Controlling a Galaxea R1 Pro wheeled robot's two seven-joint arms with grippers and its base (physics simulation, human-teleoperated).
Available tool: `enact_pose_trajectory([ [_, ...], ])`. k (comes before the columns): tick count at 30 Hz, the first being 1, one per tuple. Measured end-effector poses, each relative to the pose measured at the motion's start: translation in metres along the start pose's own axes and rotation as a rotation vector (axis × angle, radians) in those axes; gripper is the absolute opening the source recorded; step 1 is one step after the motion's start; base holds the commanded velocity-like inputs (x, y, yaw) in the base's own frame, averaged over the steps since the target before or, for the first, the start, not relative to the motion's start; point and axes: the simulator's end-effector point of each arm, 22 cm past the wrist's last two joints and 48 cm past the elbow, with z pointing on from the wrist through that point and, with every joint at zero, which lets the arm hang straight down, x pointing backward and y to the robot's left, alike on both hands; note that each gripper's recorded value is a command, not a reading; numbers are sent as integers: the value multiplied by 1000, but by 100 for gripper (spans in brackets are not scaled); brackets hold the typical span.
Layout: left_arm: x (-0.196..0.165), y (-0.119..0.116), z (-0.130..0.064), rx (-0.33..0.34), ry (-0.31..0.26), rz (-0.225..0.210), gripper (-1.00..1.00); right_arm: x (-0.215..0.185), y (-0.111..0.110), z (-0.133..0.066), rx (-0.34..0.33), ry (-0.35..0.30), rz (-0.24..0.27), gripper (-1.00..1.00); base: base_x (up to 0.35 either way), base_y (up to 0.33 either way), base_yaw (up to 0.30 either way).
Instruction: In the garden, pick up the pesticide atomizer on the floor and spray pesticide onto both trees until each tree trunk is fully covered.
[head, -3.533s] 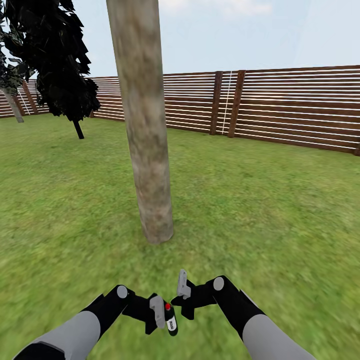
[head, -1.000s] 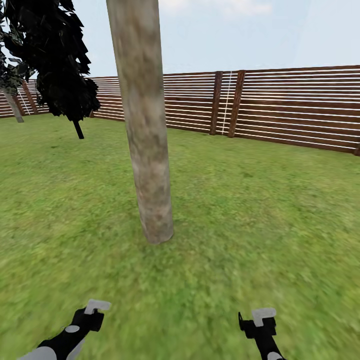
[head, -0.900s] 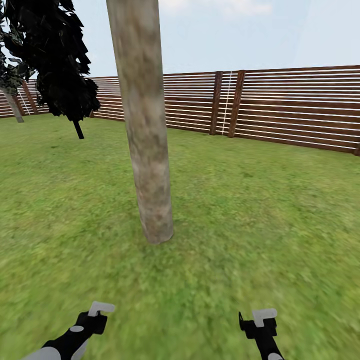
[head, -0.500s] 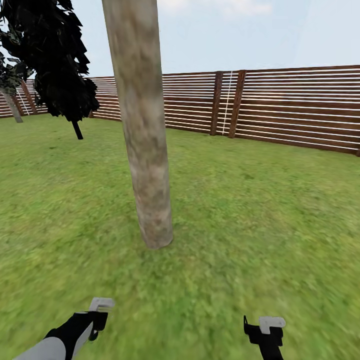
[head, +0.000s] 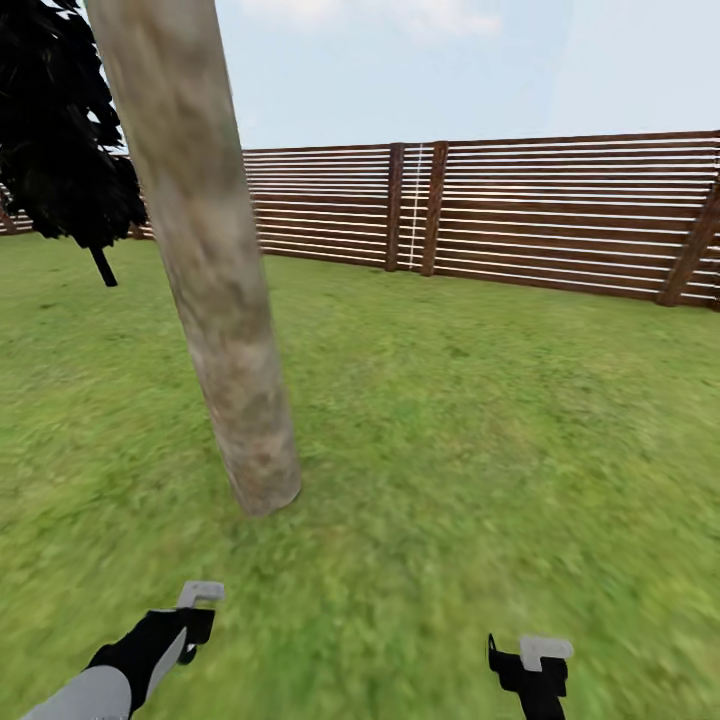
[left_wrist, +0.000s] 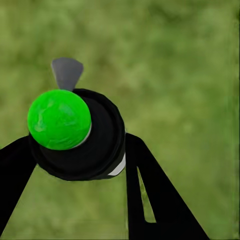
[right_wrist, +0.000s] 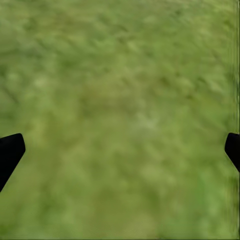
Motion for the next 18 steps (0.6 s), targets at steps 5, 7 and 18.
enact_pose_trajectory([
  [5,-6,0,-1,0,-14,-1,-100,1,1,0,-2,1,0,100,265,-40,-87],
  [7,-5,0,-1,0,-16,-4,-100,1,2,0,-4,1,0,100,32,-2,-5],
  [18,-29,-39,-7,45,-65,-18,-100,2,2,-1,-5,2,0,100,202,0,0],
])
